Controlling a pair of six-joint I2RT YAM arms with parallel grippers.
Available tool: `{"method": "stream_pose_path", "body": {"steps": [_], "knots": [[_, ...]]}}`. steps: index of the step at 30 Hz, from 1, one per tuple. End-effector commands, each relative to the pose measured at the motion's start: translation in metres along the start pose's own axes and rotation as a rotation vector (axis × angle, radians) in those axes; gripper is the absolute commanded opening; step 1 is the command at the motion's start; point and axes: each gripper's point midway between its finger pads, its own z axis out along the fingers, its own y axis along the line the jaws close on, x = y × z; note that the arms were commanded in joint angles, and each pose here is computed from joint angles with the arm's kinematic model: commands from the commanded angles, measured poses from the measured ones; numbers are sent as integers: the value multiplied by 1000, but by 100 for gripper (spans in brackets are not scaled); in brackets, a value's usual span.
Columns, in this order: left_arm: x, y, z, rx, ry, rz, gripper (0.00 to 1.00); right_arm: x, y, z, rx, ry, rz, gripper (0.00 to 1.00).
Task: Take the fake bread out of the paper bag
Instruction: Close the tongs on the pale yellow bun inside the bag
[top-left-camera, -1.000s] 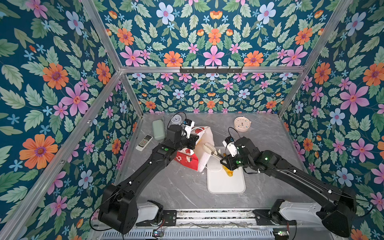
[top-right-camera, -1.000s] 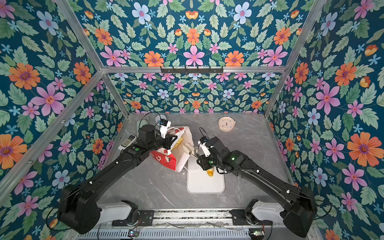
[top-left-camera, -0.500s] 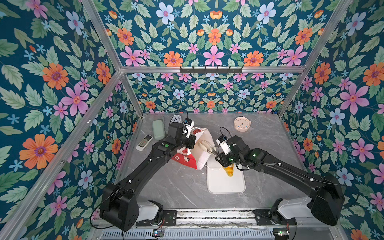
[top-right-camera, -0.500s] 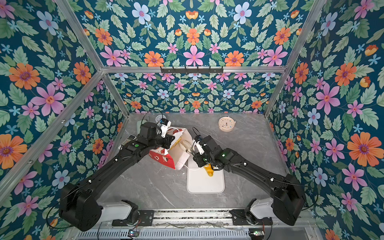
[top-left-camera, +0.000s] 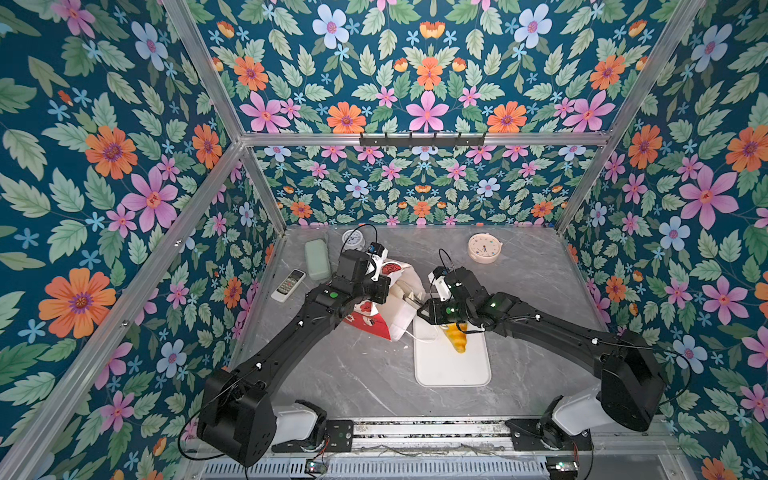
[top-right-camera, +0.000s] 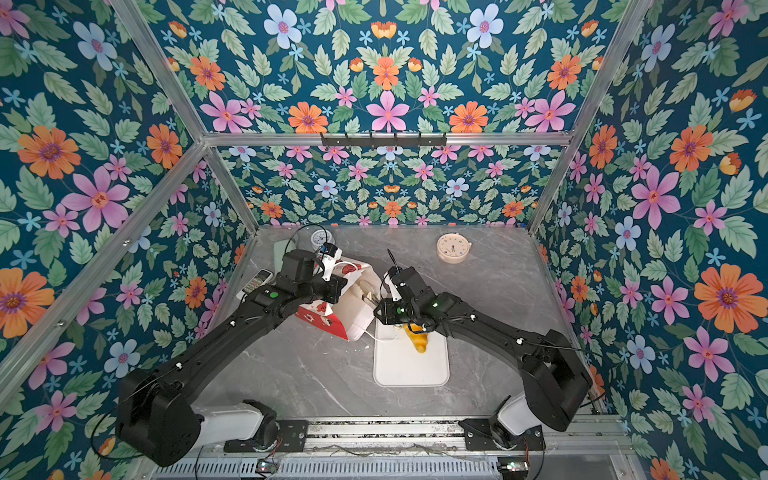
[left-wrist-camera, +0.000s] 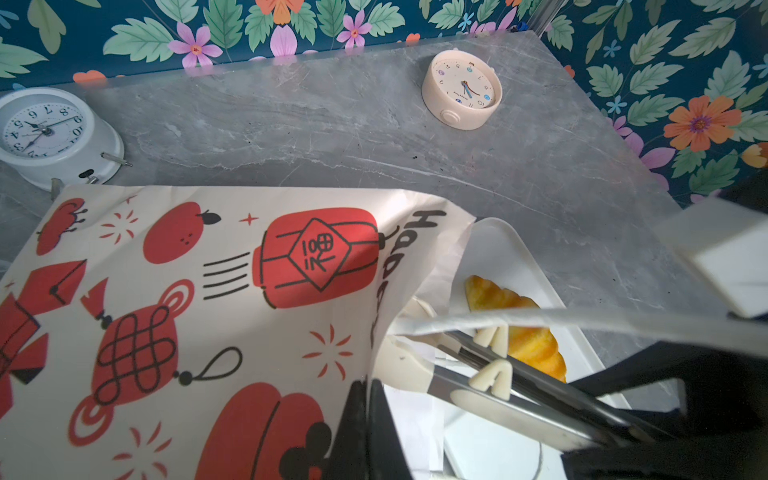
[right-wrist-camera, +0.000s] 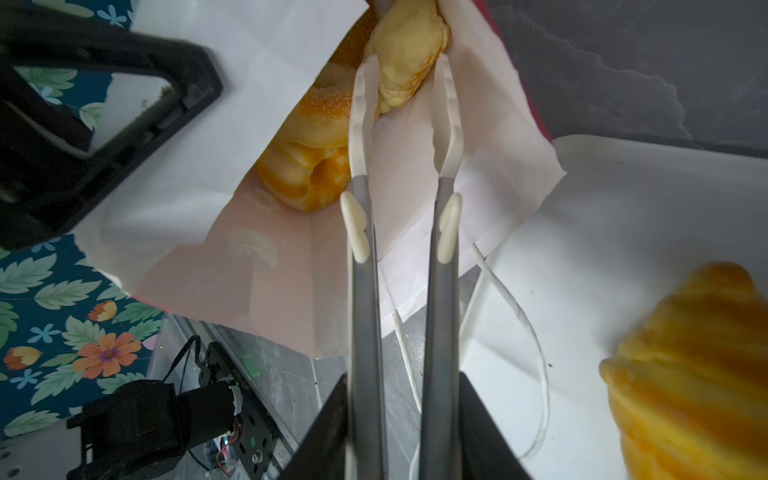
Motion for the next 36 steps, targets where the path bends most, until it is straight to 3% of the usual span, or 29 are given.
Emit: {"method": "stream_pose_path", "body": {"steps": [1, 13, 17, 27, 36], "knots": [[-8, -6, 0, 21, -32, -6, 0, -10, 11, 5, -41, -15, 29, 37], [-9, -17, 3, 47, -32, 5, 0, -16, 6, 22, -44, -12, 62, 38], [-8, -19, 3, 51, -33, 7, 0, -19, 11, 31, -126, 1, 100, 38], [-5, -23, 2, 62, -34, 4, 0, -23, 9, 47, -156, -23, 74, 38], [-7, -26, 4, 72, -42, 5, 0, -16, 3, 64, -162, -1, 79, 25]]}}
